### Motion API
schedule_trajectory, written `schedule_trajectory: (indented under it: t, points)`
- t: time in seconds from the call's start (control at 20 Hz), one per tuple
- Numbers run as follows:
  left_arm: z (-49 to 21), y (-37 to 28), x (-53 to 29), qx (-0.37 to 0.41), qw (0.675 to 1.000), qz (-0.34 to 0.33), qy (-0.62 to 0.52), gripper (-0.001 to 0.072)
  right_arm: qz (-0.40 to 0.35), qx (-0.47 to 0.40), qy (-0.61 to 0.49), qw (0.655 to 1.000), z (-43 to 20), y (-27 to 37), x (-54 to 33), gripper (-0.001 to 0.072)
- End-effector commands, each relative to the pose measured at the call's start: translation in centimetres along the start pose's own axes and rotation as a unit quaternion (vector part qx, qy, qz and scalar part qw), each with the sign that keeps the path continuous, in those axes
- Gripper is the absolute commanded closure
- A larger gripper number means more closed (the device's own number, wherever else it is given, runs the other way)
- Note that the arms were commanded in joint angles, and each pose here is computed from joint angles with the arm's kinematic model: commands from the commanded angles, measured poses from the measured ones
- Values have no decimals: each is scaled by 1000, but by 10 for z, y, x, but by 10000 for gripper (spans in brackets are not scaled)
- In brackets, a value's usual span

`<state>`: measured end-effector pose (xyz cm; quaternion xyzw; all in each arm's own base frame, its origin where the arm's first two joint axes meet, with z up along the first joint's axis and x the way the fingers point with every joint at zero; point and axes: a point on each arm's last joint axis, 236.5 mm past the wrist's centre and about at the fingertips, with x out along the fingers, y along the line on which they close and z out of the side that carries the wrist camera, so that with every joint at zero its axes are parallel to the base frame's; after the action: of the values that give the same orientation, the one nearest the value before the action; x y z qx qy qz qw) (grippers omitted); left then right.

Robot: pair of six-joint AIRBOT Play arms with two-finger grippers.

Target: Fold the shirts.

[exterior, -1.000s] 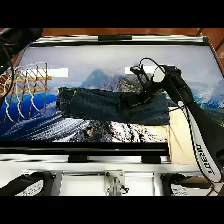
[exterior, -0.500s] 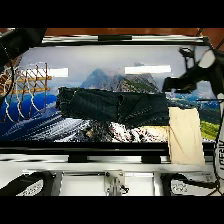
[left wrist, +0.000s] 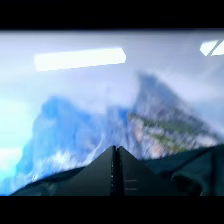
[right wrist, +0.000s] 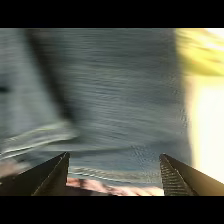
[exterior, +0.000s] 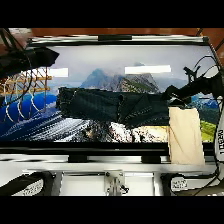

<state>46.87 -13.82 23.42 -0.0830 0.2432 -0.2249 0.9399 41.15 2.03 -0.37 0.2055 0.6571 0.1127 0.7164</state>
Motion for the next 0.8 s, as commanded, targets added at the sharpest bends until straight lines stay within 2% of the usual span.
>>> schedule_trajectory:
  t: [0.0, 0.15, 0.4, 0.45, 0.5, 0.55, 0.65, 0.75]
  points:
    - [-58, 42, 14, 25, 992, 61, 105, 626, 36, -2, 0, 999, 7, 32, 24, 41]
    - [-94, 84, 6, -8, 977, 122, 176, 626, 36, -10, 22, 999, 3, 44, 52, 42]
    - [-107, 109, -9, -21, 967, 147, 206, 626, 31, -5, 58, 998, -9, 64, 91, 49]
    - [-107, 111, -10, -22, 967, 149, 206, 626, 30, -4, 66, 997, -13, 67, 96, 178]
    - [-107, 113, -11, -23, 967, 150, 206, 626, 29, 1, 63, 998, -12, 70, 98, 425]
    - [-107, 113, -11, -23, 967, 151, 206, 626, 40, 6, 47, 998, -4, 79, 98, 624]
    - [-107, 113, -10, -23, 967, 151, 205, 626, 117, -4, -18, 993, 30, 120, 83, 618]
    - [-107, 113, -10, -23, 967, 151, 204, 625, 212, 31, -116, 970, 82, 168, 51, 618]
